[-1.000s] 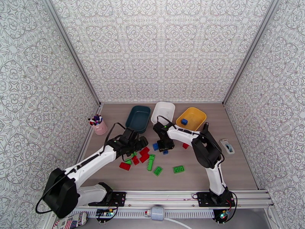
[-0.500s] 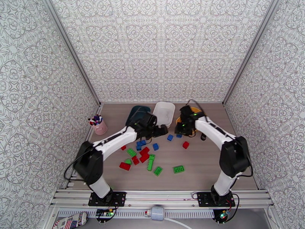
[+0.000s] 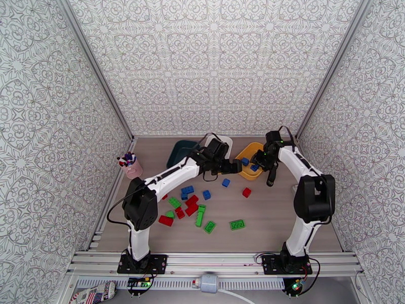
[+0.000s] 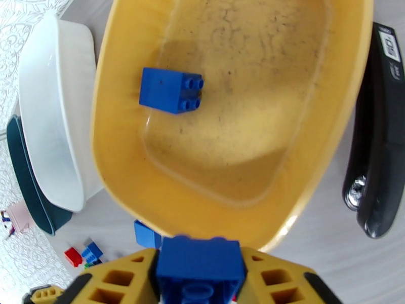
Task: Sort the legos into containers by color
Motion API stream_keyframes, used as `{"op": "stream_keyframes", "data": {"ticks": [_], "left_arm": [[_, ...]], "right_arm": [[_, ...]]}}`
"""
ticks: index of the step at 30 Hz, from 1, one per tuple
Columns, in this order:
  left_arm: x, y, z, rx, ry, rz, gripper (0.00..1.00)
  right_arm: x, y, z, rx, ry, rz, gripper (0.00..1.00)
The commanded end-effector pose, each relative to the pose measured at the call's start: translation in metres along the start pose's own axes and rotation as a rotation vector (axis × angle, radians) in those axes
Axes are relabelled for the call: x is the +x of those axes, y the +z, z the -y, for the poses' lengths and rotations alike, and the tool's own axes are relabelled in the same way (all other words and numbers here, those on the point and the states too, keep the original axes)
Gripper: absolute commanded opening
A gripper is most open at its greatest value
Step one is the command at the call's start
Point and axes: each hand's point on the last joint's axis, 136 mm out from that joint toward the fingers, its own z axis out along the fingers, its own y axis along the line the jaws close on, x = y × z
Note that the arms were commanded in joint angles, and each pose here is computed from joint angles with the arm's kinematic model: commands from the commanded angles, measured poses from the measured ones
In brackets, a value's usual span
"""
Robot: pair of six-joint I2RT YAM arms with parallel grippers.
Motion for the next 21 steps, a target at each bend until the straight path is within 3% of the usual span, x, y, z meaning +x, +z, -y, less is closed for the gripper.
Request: {"op": "stream_keyframes", "data": {"ticks": [1,4,9,21], "left_arm": [[0.006,-0.015,-0.015,-0.046,-0.020,0.019,0.99],[0.009,-0.022,-0.028,-0.057,-0.060,0.041,0.99],[0.008,-0.038,-0.051,-0.109,-0.117,0.091,0.99],[0.011,-0.074,-0.112,-0.245,-0.268,0.191,0.99]], "right_arm": [[-0.007,-0.005,-0.010,-0.030,0.001,-0.002,0.55],[-0.010,-0.010,-0.014,-0.038,-0.009,0.009,0.60],[-0.004,-0.020,-0.016,-0.033,-0.049,0.019,0.62],[0.052,-0.017,-0.037,0.028,-0.232,-0.027,0.64]]}}
